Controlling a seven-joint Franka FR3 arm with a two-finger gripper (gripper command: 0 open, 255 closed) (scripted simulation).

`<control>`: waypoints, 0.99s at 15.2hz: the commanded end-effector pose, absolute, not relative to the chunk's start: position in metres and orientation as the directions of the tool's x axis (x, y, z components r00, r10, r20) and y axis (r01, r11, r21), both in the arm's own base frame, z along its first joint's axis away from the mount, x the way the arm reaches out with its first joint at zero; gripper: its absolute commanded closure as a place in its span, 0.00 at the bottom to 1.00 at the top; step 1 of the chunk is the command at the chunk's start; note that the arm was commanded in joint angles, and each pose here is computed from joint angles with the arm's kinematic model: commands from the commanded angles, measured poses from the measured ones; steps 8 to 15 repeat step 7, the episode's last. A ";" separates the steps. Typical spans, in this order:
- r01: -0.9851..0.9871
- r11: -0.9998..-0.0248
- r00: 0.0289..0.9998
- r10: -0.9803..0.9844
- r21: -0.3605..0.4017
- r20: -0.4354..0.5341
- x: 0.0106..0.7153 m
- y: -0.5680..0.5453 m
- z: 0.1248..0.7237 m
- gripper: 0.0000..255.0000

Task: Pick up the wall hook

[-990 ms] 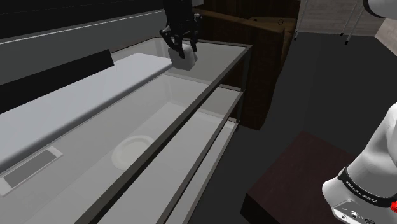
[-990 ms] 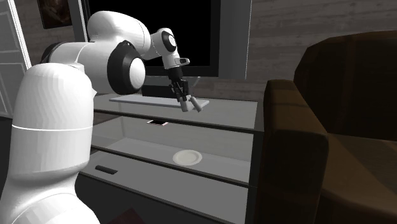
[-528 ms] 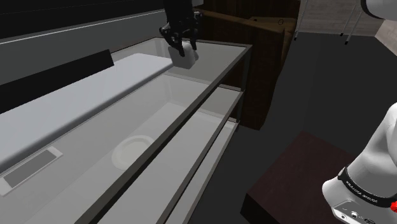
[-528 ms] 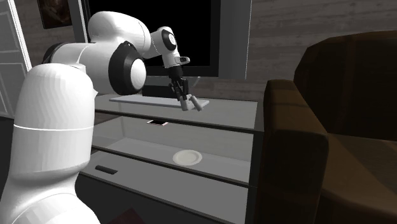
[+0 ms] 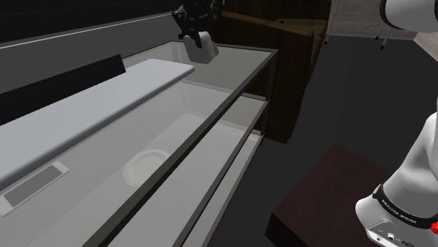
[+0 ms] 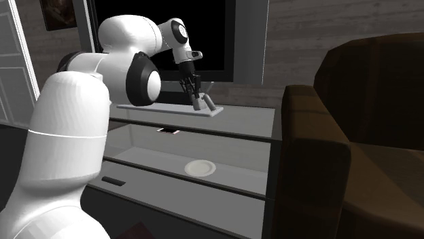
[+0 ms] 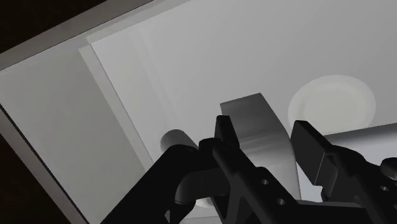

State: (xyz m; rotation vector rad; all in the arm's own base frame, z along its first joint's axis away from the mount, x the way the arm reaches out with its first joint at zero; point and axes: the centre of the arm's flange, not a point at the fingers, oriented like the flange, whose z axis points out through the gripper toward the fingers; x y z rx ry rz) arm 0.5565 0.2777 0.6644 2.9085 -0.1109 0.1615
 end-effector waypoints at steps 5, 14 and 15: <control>-0.088 -0.972 0.991 -0.063 0.220 0.118 0.556 0.276 0.696 1.00; -0.088 -0.972 0.991 -0.063 0.220 0.118 0.556 0.277 0.697 1.00; -0.088 -0.972 0.991 -0.063 0.220 0.118 0.556 0.277 0.697 1.00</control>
